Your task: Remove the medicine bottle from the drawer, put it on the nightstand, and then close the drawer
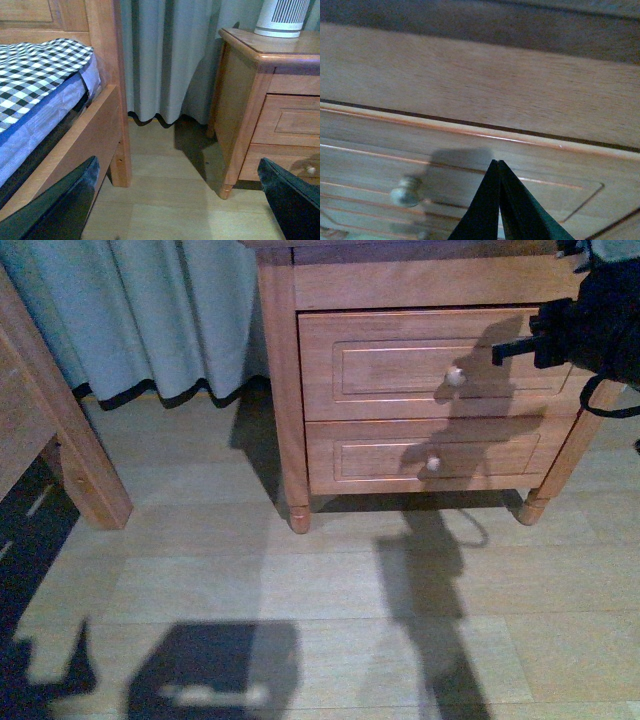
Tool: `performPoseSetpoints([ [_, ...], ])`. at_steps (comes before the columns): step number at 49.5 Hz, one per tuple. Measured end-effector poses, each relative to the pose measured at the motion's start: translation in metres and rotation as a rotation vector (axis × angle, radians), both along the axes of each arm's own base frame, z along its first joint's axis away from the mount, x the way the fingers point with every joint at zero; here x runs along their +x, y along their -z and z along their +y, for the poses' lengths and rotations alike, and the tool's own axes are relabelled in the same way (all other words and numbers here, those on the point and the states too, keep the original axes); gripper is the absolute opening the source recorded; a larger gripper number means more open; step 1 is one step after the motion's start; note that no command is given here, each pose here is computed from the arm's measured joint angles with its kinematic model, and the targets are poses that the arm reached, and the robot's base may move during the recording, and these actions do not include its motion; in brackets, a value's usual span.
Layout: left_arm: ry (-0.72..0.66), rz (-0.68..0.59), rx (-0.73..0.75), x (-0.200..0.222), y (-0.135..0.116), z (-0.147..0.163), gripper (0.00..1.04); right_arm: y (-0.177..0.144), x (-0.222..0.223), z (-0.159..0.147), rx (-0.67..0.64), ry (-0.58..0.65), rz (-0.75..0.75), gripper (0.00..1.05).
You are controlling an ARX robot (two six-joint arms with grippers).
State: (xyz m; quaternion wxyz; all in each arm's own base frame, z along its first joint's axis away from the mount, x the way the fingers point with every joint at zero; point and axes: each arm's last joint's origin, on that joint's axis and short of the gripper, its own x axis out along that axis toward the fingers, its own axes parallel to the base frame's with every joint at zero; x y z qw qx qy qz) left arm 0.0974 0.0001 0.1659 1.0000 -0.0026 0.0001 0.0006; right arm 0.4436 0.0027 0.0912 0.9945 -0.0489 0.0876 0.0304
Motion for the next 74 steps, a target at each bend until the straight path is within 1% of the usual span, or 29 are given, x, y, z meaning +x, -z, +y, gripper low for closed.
performPoseSetpoints([
  [10, 0.0, 0.0, 0.0, 0.0, 0.0, 0.0, 0.98, -0.02, -0.052, 0.015, 0.129, -0.012, 0.046, 0.03],
  [14, 0.0, 0.0, 0.0, 0.0, 0.0, 0.0, 0.98, -0.038, -0.074, 0.023, 0.184, -0.01, 0.078, 0.03],
  [18, 0.0, 0.0, 0.0, 0.0, 0.0, 0.0, 0.98, -0.069, -0.095, 0.029, 0.24, -0.018, 0.073, 0.03],
  [21, 0.0, 0.0, 0.0, 0.0, 0.0, 0.0, 0.98, -0.106, -0.111, 0.034, 0.264, -0.022, 0.041, 0.03],
  [24, 0.0, 0.0, 0.0, 0.0, 0.0, 0.0, 0.98, -0.162, -0.138, 0.038, 0.303, -0.042, -0.019, 0.03],
  [28, 0.0, 0.0, 0.0, 0.0, 0.0, 0.0, 0.98, -0.24, -0.195, 0.037, 0.331, -0.077, -0.131, 0.03],
  [29, 0.0, 0.0, 0.0, 0.0, 0.0, 0.0, 0.98, -0.25, -0.206, 0.037, 0.332, -0.081, -0.147, 0.03],
  [32, 0.0, 0.0, 0.0, 0.0, 0.0, 0.0, 0.98, -0.282, -0.258, 0.031, 0.34, -0.098, -0.208, 0.03],
  [35, 0.0, 0.0, 0.0, 0.0, 0.0, 0.0, 0.98, -0.292, -0.304, 0.026, 0.326, -0.111, -0.255, 0.03],
  [37, 0.0, 0.0, 0.0, 0.0, 0.0, 0.0, 0.98, -0.291, -0.331, 0.022, 0.308, -0.131, -0.315, 0.03],
  [39, 0.0, 0.0, 0.0, 0.0, 0.0, 0.0, 0.98, -0.287, -0.351, 0.015, 0.293, -0.139, -0.417, 0.03],
  [41, 0.0, 0.0, 0.0, 0.0, 0.0, 0.0, 0.98, -0.274, -0.355, 0.011, 0.278, -0.114, -0.449, 0.03],
  [44, 0.0, 0.0, 0.0, 0.0, 0.0, 0.0, 0.98, -0.243, -0.349, 0.004, 0.244, -0.043, -0.407, 0.05],
  [46, 0.0, 0.0, 0.0, 0.0, 0.0, 0.0, 0.98, -0.226, -0.347, 0.001, 0.198, 0.016, -0.319, 0.02],
  [48, 0.0, 0.0, 0.0, 0.0, 0.0, 0.0, 0.98, -0.205, -0.347, -0.002, 0.17, 0.052, -0.248, 0.03],
  [51, 0.0, 0.0, 0.0, 0.0, 0.0, 0.0, 0.98, -0.155, -0.346, -0.002, 0.132, 0.056, -0.193, 0.03],
  [57, 0.0, 0.0, 0.0, 0.0, 0.0, 0.0, 0.98, -0.079, -0.346, -0.002, 0.11, 0.059, -0.169, 0.03],
  [58, 0.0, 0.0, 0.0, 0.0, 0.0, 0.0, 0.98, -0.075, -0.346, -0.002, 0.107, 0.058, -0.161, 0.03],
  [74, 0.0, 0.0, 0.001, 0.0, 0.0, 0.0, 0.98, -0.077, -0.346, -0.003, 0.105, 0.059, -0.181, 0.03],
])
